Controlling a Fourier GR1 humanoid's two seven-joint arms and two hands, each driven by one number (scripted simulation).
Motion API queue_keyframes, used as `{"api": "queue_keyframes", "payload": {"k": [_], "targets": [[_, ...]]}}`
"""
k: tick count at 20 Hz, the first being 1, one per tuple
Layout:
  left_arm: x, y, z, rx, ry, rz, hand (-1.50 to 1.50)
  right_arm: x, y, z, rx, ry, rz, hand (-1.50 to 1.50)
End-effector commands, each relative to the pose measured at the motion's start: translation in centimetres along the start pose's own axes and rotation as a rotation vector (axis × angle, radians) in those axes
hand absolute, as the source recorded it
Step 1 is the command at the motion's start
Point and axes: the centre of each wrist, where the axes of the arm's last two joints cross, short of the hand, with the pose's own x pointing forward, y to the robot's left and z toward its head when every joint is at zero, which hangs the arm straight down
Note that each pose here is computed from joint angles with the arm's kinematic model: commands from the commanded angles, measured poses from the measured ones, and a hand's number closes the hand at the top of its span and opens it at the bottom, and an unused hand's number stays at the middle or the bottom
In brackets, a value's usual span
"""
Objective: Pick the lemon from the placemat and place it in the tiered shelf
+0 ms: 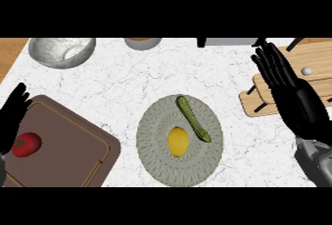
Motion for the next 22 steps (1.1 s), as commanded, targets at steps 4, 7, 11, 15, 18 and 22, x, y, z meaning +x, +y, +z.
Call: {"api": "queue_keyframes", "payload": {"k": [4,7,11,15,18,22], "targets": [[1.8,-7.1,0.9,-0.161,-0.201,0.026,0.0,-4.0,2.4,2.9,-0.321,0.27,0.013,-1.5],[2.2,-7.6,0.6,-0.201,-0.192,0.064,0.0,-2.7,5.4,1.0,-0.553,0.176,-0.55,-1.5],[2.7,-9.1,1.1,-0.237,-0.242,0.064,0.0,-9.7,-2.5,10.2,-0.705,0.546,0.387,1.5],[1.8,-11.4,1.9,-0.271,-0.239,0.077,0.0,-11.3,4.8,11.6,-1.018,0.454,0.355,-1.5],[0.6,-13.8,2.8,-0.298,-0.245,0.078,0.0,-10.8,9.5,11.7,-1.101,0.353,0.334,-1.5],[1.2,-14.3,2.7,-0.336,-0.272,0.053,0.0,-9.3,12.3,12.7,-0.893,0.336,0.219,-1.5]]}}
